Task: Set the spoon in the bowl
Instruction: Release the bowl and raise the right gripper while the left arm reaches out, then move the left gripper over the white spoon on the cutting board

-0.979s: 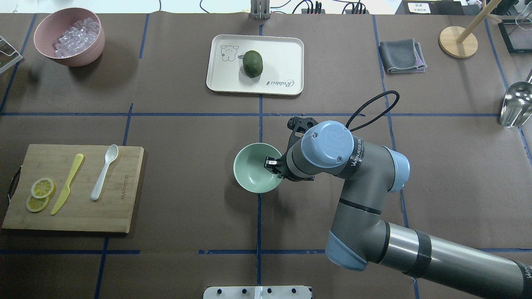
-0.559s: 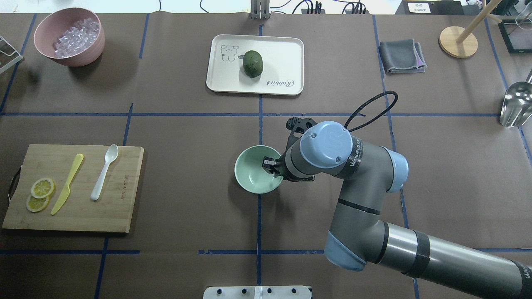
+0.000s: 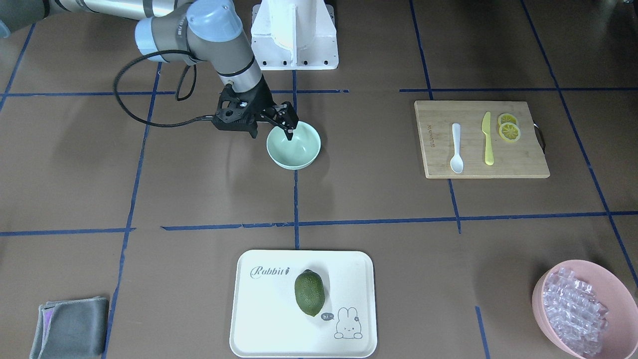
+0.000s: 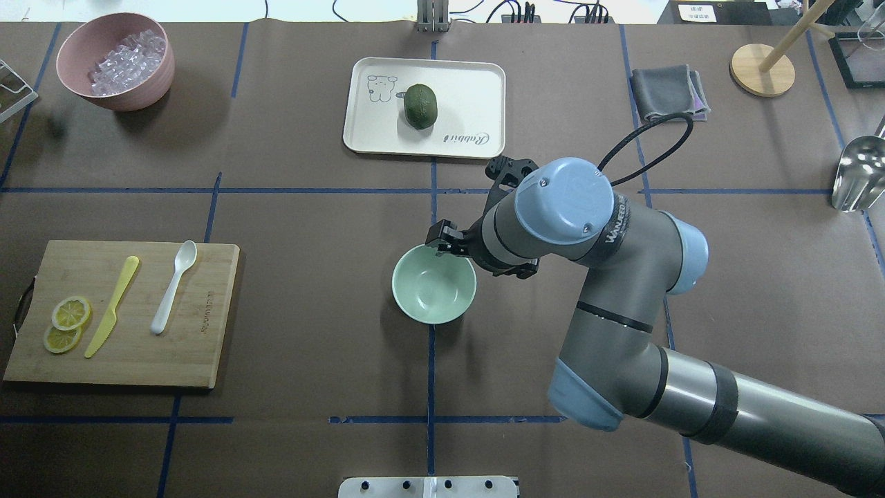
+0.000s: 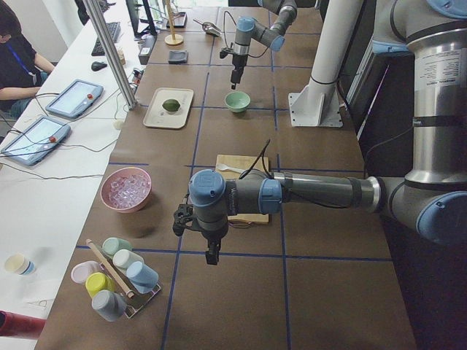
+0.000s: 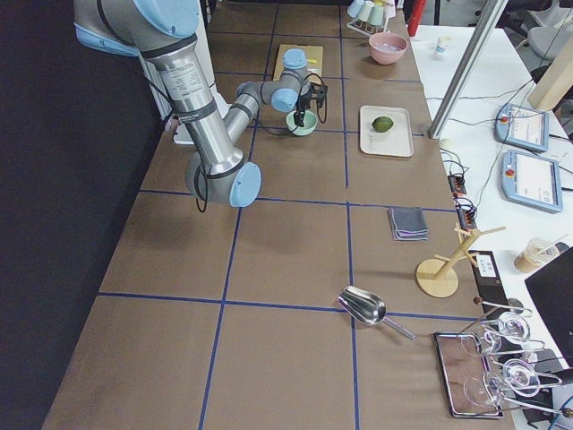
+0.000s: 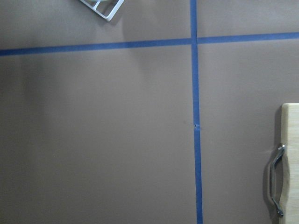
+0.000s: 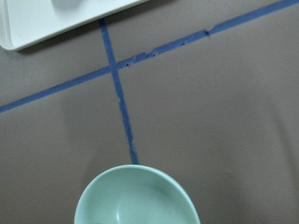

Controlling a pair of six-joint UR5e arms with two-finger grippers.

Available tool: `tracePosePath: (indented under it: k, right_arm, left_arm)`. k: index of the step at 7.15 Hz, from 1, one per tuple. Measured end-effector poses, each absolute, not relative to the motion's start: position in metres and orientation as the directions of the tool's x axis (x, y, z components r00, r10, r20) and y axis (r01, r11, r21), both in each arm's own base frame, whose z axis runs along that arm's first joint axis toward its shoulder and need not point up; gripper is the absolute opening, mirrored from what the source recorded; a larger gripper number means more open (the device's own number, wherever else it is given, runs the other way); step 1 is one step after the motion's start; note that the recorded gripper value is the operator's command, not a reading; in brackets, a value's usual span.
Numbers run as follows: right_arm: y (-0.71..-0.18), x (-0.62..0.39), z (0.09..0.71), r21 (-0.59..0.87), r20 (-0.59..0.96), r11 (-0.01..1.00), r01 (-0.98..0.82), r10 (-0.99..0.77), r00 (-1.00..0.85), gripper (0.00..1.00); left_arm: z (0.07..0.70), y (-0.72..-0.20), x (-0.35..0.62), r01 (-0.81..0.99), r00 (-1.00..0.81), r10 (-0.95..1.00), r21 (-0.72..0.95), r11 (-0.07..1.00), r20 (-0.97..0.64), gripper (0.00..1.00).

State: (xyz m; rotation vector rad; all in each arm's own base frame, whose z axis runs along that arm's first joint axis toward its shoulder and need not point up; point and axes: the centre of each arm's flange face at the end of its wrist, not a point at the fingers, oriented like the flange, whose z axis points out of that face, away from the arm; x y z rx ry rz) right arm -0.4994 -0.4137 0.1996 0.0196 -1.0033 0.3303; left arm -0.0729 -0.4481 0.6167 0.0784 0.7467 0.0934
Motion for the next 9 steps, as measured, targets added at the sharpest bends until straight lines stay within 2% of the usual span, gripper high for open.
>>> tracePosePath:
  k: [2,5,7,9]
  right_arm:
    - [-0.444,-0.433,0.2,-0.021,0.759,0.967,-0.256,0.182,0.625,1.0]
    - [-0.515,-0.304,0.268,0.159,0.66,0.986,-0.05,-0.068,0.749,1.0]
    - [-0.536,-0.212,0.338,0.204,0.626,0.976,0.075,-0.189,0.757,1.0]
    - [-0.532,-0.14,0.396,0.192,0.637,0.974,0.124,-0.219,0.739,1.0]
  left_arm:
    - [0.543,-0.455,-0.028,-0.059,0.724,0.17,0.186,0.981,-0.668,1.0]
    - [0.441,-0.437,0.114,-0.011,0.663,0.107,0.133,0.991,-0.741,0.99]
    - [0.426,-0.42,0.18,0.035,0.675,0.062,0.116,0.993,-0.735,0.99]
    - [0.44,-0.409,0.23,0.057,0.708,0.045,0.12,0.991,-0.705,0.98]
